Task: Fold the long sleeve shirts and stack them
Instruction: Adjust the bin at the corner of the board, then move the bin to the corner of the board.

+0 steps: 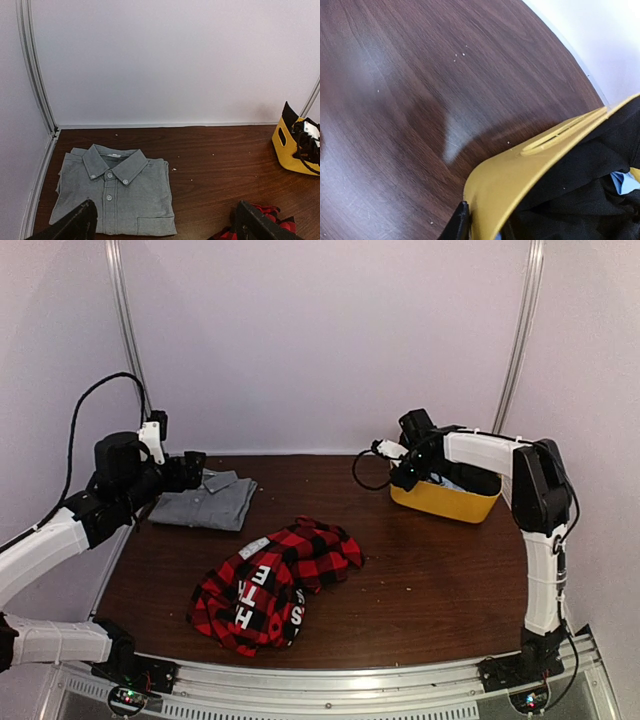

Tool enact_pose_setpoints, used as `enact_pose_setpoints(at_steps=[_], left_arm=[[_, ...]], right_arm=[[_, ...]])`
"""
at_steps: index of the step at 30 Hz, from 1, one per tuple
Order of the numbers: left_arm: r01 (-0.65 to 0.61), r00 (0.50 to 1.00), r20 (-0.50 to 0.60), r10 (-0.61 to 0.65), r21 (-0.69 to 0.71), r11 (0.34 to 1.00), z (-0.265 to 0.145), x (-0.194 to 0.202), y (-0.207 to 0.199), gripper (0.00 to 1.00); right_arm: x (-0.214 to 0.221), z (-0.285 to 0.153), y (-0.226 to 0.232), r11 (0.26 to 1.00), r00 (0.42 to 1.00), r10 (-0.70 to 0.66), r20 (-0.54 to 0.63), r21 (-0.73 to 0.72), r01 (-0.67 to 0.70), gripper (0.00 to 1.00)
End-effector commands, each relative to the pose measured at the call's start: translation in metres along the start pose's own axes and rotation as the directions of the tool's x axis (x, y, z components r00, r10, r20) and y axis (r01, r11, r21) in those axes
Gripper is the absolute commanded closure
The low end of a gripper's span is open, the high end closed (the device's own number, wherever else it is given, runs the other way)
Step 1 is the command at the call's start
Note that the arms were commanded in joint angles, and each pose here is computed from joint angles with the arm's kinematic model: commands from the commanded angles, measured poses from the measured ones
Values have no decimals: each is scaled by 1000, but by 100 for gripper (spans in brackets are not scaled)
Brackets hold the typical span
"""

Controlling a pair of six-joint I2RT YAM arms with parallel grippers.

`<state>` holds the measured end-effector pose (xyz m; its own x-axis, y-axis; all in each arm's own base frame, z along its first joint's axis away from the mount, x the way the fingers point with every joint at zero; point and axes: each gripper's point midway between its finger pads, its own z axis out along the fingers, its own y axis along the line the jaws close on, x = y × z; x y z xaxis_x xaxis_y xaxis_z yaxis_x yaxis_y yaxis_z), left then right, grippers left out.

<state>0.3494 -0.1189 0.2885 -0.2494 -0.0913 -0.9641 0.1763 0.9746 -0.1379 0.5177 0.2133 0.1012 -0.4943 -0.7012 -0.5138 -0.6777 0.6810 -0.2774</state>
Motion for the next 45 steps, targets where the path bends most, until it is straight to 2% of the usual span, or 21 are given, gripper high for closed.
enact_pose_setpoints(at_steps=[1,8,10,12,14,19,23,27,30,35,37,45], left_arm=[[12,999,38,-12,14,1000,-2,-10,-3,2],[16,999,31,-16,22,1000,-1,-9,-4,2],[16,999,35,-16,22,1000,-2,-10,-4,2],[16,999,35,-16,25,1000,-2,-10,-5,2],[15,999,34,-16,29,999,-2,-10,-5,2],[20,999,27,-21,40,999,-1,-8,-8,2],[22,1000,21,-23,49,999,1,-7,-10,2],[27,1000,9,-27,59,998,4,-4,-12,2],[35,999,-2,-35,70,997,7,-1,-14,2],[54,998,-30,-52,76,996,11,6,-16,2],[59,995,-79,-53,73,996,13,20,-15,2],[103,980,-186,-75,145,984,19,55,-31,2]], right_arm=[[1,-32,-26,997,1000,-3,15,83,2,71],[-5,-71,-46,974,990,101,97,195,-118,31],[-5,-87,-44,966,979,146,142,193,-172,16],[-1,-104,-38,957,966,183,181,193,-218,8],[7,-118,-32,943,953,228,201,199,-267,7],[51,-136,-2,903,912,377,162,157,-401,14],[89,-135,28,885,891,443,95,111,-452,14],[128,-121,32,847,861,508,12,176,-502,14],[138,-107,20,808,825,564,-21,223,-546,15],[132,-81,-16,757,792,611,-7,298,-582,15],[130,-72,-36,735,780,626,-1,335,-589,15],[109,-49,-112,659,743,662,95,399,-638,14]])
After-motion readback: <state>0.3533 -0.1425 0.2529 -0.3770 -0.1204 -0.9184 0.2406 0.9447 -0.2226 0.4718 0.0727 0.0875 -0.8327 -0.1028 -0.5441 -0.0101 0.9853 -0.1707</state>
